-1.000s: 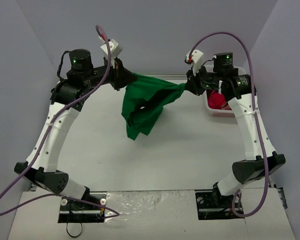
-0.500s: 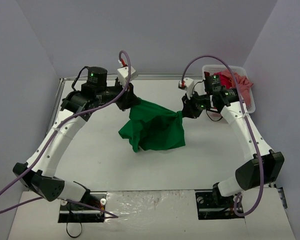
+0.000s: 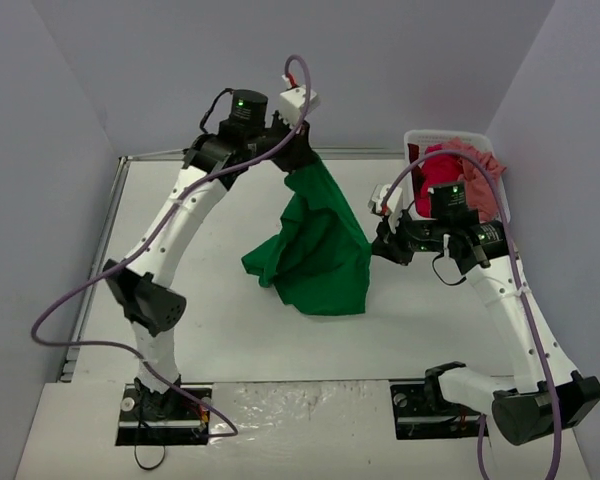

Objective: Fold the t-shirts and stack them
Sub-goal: Flatten out the tshirt

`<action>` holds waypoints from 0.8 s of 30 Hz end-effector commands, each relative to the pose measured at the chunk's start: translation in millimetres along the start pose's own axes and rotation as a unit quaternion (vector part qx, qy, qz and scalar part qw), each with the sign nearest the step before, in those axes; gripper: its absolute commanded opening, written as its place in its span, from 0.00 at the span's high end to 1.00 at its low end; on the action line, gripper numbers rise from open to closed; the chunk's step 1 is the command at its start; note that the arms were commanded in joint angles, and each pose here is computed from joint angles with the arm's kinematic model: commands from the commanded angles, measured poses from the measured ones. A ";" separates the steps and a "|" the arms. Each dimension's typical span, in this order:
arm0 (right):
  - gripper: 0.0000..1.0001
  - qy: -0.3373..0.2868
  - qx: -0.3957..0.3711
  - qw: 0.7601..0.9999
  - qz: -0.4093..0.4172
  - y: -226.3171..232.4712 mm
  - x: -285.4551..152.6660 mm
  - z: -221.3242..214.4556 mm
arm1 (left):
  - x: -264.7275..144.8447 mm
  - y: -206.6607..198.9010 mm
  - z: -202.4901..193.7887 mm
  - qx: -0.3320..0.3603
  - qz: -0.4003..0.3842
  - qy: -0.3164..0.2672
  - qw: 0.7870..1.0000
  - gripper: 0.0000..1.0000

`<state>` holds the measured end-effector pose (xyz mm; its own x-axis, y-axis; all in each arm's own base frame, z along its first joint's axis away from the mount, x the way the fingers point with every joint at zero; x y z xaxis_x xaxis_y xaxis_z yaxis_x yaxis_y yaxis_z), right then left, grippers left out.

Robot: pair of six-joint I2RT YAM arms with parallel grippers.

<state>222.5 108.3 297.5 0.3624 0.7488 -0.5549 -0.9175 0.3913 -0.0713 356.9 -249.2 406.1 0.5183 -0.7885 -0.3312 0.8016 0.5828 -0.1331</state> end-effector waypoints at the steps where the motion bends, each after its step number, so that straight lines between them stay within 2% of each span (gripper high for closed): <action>1: 1.00 0.050 0.042 0.996 0.054 24.4 -0.5 -31.9 | 31.4 27.8 45.9 -0.012 0.052 -0.079 0.995 0.98; 5: 1.00 0.041 0.035 0.995 0.079 29.2 1.4 -31.4 | 87.8 9.6 50.6 -0.005 0.005 -0.094 0.996 0.98; 9: 1.00 0.043 0.027 0.992 0.119 34.8 6.5 -30.4 | 143.1 -29.3 23.2 0.030 -0.049 -0.075 0.996 0.98; 10: 0.92 0.046 0.025 0.991 0.119 34.9 6.8 -30.6 | 151.7 -39.5 16.0 0.037 -0.063 -0.065 0.995 0.97; 11: 0.69 0.050 0.022 0.991 0.121 35.3 7.8 -31.7 | 159.8 -59.5 6.9 0.051 -0.093 -0.051 0.993 0.92; 12: 0.41 0.054 0.020 0.990 0.127 36.5 10.3 -32.8 | 166.9 -68.1 -2.2 0.051 -0.106 -0.037 0.992 0.81; 13: 0.35 0.063 0.016 0.990 0.124 36.1 11.4 -35.1 | 174.6 -73.9 -14.1 0.077 -0.116 -0.021 0.990 0.53; 14: 0.29 0.066 0.014 0.990 0.124 35.8 12.6 -36.0 | 180.6 -86.0 -25.9 0.083 -0.126 -0.003 0.989 0.45; 15: 0.21 0.069 0.014 0.990 0.125 35.3 13.6 -36.6 | 184.3 -85.2 -31.6 0.090 -0.112 0.007 0.990 0.43; 17: 0.18 0.073 0.009 0.990 0.121 34.0 13.5 -35.8 | 181.9 -84.3 -36.0 0.094 -0.103 0.020 0.990 0.41; 20: 0.16 0.079 -0.010 0.991 0.104 29.3 10.2 -30.3 | 156.2 -70.8 -17.1 0.098 -0.051 0.010 0.994 0.41; 23: 0.16 0.080 -0.031 0.992 0.088 19.1 8.8 -20.8 | 106.6 -37.7 8.6 0.074 0.015 -0.007 0.997 0.41; 24: 0.16 0.079 -0.037 0.992 0.087 16.2 9.4 -18.4 | 75.0 -14.9 14.0 0.056 0.045 -0.010 0.997 0.40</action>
<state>200.7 111.0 264.0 0.1560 0.7173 -0.6790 -0.9708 0.2382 0.0285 370.9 -418.3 288.6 0.3480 -0.8049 -0.4808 0.8972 0.4347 -0.0783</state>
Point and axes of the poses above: each gripper's point midway between its finger pads, its own x axis out along the fingers, its own y axis along the line the jaws close on, z = x × y, the point moved 7 cm from there along -x, back along the fingers, and after that the axes turned 3 degrees about -x, right-handed, at the moved point
